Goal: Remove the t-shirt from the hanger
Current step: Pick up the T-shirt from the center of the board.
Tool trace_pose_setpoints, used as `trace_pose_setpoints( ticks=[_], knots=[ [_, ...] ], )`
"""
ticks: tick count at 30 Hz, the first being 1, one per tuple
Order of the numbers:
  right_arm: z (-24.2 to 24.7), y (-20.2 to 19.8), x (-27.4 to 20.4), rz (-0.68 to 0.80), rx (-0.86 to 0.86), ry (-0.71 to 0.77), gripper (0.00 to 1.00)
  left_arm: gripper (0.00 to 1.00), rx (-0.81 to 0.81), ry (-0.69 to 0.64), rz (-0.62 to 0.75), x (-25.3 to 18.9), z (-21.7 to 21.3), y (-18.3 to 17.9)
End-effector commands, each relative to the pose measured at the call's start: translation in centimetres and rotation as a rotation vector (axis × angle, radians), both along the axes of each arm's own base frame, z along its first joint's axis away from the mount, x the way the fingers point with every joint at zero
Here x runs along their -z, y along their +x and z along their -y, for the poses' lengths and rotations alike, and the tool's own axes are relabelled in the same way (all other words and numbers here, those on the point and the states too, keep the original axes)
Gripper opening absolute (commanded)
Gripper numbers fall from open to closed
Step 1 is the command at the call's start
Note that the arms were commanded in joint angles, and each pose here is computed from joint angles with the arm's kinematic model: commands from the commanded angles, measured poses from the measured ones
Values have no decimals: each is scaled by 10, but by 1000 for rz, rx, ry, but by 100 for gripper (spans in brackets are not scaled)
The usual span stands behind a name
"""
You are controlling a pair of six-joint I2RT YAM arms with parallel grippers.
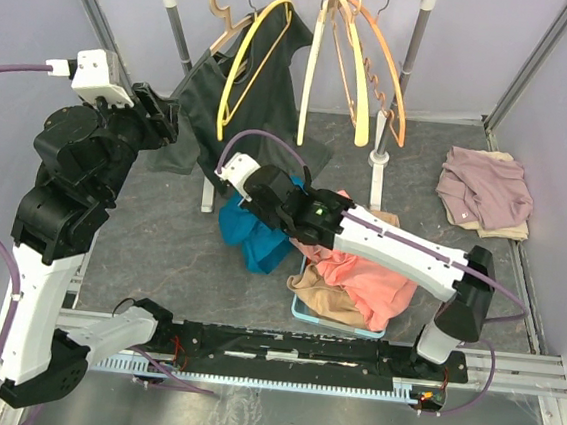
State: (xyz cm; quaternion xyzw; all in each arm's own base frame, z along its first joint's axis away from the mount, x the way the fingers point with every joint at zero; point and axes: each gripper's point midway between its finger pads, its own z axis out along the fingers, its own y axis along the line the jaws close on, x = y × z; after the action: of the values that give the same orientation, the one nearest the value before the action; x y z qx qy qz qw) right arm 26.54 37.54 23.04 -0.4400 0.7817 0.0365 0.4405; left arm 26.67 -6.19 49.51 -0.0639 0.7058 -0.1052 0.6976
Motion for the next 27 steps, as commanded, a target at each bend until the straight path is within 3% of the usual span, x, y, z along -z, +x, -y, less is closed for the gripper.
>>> trace_pose_setpoints(
  ticks=[1,8,19,27],
  knots=[
    [-10,-9,-95,129,-63,197,1,64,12,-78,52,-19,3,-5],
    [-9,-30,-152,204,-115,288,1,64,8,-74,54,-19,1,-6],
    [52,-35,-273,427,31,455,1,64,17,-77,62,-24,3,-6],
    [102,-55,-287,451,84,461,1,64,20,-76,70,-27,4,-4]
  ],
)
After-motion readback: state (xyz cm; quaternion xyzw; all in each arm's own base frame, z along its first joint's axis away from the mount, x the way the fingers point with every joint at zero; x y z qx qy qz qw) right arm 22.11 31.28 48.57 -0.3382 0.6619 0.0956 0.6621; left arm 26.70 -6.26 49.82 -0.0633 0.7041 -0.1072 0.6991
